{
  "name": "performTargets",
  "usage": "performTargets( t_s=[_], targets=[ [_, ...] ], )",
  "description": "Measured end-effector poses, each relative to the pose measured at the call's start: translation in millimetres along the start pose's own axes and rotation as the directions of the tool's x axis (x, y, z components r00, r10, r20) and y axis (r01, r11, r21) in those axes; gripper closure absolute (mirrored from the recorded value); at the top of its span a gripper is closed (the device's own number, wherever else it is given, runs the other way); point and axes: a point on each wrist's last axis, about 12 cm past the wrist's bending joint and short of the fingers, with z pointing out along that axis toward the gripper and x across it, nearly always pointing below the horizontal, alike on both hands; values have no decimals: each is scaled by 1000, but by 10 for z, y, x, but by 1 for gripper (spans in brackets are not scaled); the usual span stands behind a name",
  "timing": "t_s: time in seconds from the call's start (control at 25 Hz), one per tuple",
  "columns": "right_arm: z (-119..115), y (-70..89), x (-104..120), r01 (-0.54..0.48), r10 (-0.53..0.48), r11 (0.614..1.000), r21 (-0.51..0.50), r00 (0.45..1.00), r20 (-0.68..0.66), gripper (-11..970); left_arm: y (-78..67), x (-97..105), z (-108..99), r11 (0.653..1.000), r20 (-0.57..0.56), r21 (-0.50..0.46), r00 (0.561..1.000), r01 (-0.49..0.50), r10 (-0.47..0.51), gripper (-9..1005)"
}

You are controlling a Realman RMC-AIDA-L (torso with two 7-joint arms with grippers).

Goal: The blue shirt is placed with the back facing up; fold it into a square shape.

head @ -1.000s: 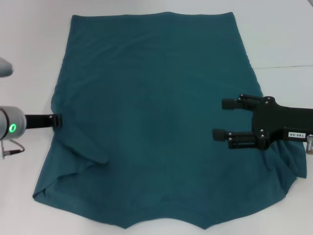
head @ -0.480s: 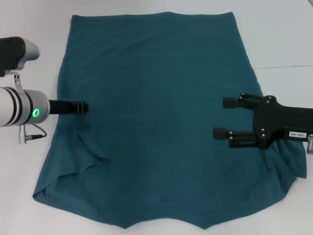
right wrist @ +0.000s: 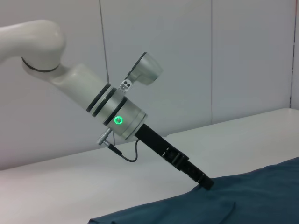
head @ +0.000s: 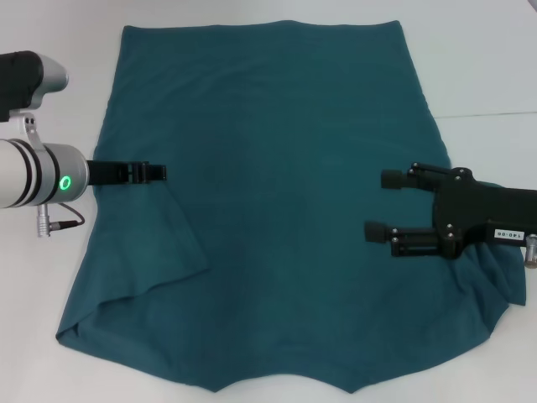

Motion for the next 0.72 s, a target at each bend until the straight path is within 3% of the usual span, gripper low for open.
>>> performTargets(
  t_s=[0.24, 0.4, 0.56, 0.72],
  targets=[
    [-84, -15, 7, -53, 52, 998, 33, 998, 28, 44, 93, 57, -115, 999, -8, 33, 1000, -11, 11, 216],
    [-255, -53, -39, -107, 105, 990, 87, 994, 30, 44, 182, 135, -401, 977, 53, 209, 998, -45, 35, 221],
    [-499, -87, -148, -215, 221, 966, 146, 975, -24, 44, 266, 206, -703, 906, 120, 410, 991, -101, 56, 226],
    [-710, -63, -280, -272, 307, 937, 218, 940, -147, 44, 320, 326, -973, 797, 143, 578, 983, -176, 113, 230]
  ],
)
